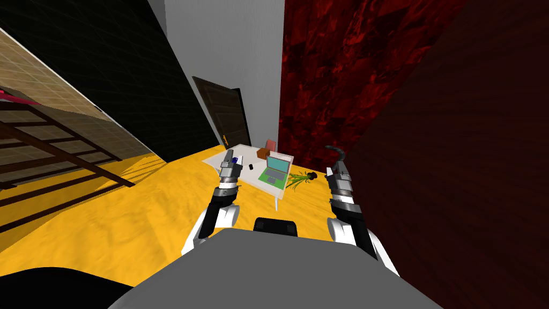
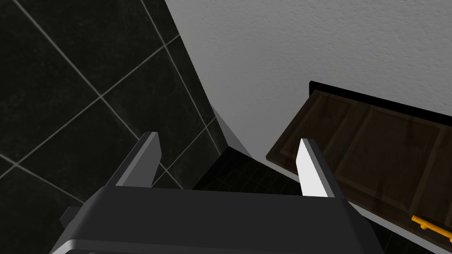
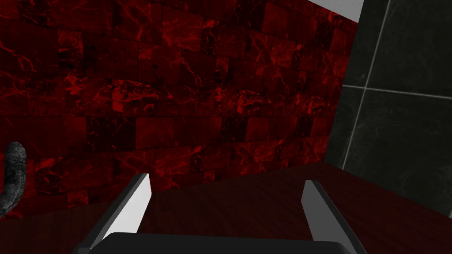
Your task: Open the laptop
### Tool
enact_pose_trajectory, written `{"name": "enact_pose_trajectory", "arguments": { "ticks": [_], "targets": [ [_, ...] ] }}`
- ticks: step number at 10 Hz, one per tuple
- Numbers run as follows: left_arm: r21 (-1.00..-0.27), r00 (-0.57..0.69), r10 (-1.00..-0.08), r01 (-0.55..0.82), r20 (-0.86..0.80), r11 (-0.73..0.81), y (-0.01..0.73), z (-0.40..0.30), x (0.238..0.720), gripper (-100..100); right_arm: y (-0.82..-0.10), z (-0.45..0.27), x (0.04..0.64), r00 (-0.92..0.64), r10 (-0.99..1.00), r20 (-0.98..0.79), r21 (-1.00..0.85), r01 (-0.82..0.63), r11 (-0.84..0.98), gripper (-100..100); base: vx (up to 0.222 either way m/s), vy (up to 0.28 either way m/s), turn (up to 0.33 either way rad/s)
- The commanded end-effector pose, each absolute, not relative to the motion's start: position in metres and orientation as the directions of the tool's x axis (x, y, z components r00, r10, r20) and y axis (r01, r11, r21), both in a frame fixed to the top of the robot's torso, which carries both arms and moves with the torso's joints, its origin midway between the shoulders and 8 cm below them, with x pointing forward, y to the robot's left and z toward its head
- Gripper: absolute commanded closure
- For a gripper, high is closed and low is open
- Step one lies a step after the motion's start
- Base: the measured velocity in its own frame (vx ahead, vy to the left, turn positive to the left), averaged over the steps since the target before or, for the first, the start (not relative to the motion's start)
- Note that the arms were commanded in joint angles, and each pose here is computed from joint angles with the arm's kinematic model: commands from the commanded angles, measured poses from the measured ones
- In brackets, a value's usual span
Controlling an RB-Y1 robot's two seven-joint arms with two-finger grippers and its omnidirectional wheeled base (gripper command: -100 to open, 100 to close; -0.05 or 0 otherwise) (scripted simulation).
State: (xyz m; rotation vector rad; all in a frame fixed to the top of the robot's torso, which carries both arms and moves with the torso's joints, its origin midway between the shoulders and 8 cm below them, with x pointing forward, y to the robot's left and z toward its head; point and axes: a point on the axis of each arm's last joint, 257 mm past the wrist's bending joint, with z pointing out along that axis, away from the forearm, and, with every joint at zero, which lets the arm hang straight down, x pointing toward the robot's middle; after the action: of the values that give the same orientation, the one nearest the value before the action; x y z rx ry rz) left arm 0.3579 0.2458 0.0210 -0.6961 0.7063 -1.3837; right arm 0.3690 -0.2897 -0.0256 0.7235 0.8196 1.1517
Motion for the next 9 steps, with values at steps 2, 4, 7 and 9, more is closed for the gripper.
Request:
{"name": "enact_pose_trajectory", "arguments": {
  "ticks": [2, 4, 7, 9],
  "targets": [
    [-0.787, 0.058, -0.998, 0.614, -0.035, 0.064, 0.2458, 0.021, 0.3579, 0, -0.2897, -0.0256, 0.369, 0.194, 0.964, -0.18, 0.836, -0.486, 0.254, 0, 0.0, 0.0, 0.0],
    [-0.787, 0.058, -0.998, 0.614, -0.035, 0.064, 0.2458, 0.021, 0.3579, 0, -0.2897, -0.0255, 0.369, 0.194, 0.964, -0.18, 0.836, -0.486, 0.254, 0, 0.0, 0.0, 0.0],
    [-0.787, 0.058, -0.998, 0.614, -0.035, 0.064, 0.2458, 0.0211, 0.3578, 0, -0.2897, -0.0255, 0.369, 0.194, 0.964, -0.18, 0.836, -0.486, 0.254, 0, 0.0, 0.0, 0.0],
    [-0.787, 0.058, -0.998, 0.614, -0.035, 0.064, 0.2458, 0.0211, 0.3578, 0, -0.2897, -0.0255, 0.369, 0.194, 0.964, -0.18, 0.836, -0.486, 0.254, 0, 0.0, 0.0, 0.0]
  ]
}}
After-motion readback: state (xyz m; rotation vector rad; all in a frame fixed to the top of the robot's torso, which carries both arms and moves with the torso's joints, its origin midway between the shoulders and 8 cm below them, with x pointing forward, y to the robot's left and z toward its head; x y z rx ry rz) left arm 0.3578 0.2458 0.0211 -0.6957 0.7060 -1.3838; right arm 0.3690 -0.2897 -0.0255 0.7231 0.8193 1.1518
